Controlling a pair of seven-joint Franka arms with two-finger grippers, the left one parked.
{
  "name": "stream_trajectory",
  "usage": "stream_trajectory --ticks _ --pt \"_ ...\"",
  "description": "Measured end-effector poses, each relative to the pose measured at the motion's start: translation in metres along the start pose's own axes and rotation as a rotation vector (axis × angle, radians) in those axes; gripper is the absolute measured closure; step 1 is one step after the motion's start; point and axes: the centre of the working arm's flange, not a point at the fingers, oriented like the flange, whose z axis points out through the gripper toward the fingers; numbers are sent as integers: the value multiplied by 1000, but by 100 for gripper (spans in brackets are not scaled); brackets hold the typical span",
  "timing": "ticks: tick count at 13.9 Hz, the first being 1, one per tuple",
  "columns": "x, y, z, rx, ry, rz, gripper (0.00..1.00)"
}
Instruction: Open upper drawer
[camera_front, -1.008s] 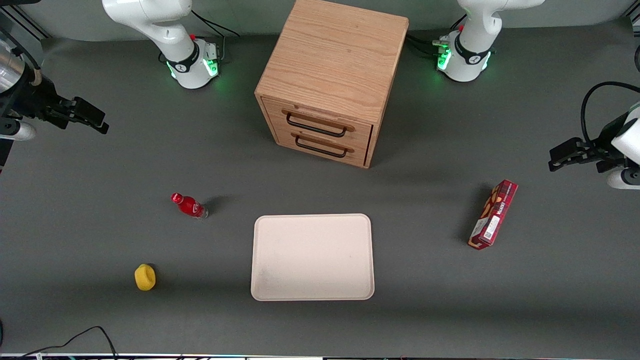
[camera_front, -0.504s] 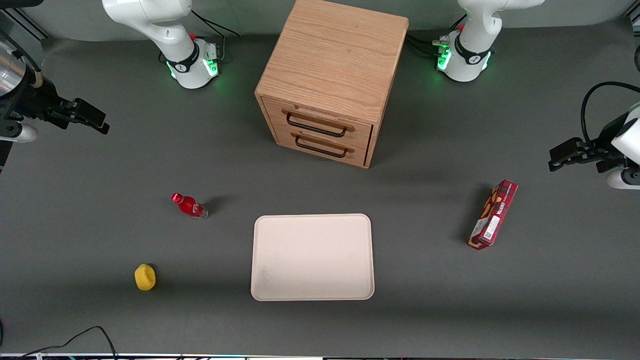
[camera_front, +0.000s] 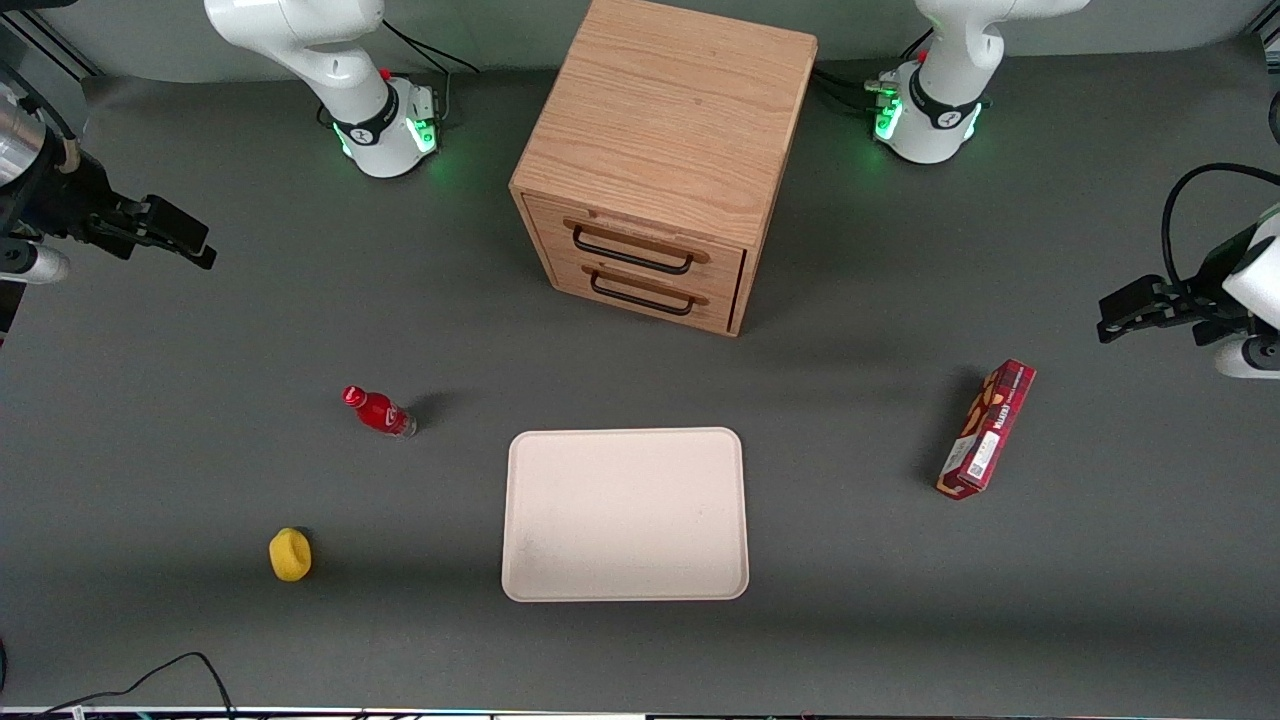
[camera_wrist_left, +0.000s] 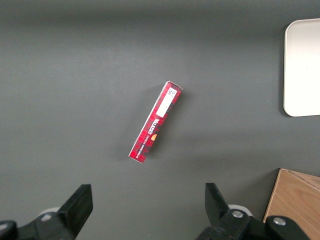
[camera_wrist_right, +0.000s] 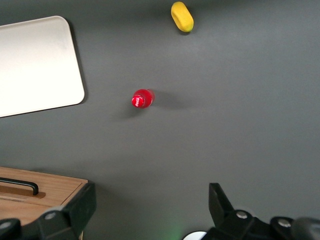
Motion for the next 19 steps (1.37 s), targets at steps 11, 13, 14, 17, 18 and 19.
stream_trajectory --ticks 11,13,14,17,18,19 --pt "-43 -140 -18 97 38 -864 0" --pt "-32 -161 -1 248 7 -998 0" --pt "-25 -171 12 333 -16 -1024 0" --pt "-1 -212 68 510 -79 -1071 0" --pt "4 -232 92 540 -103 -1092 0" --pt "8 -250 115 565 -128 -1104 0"
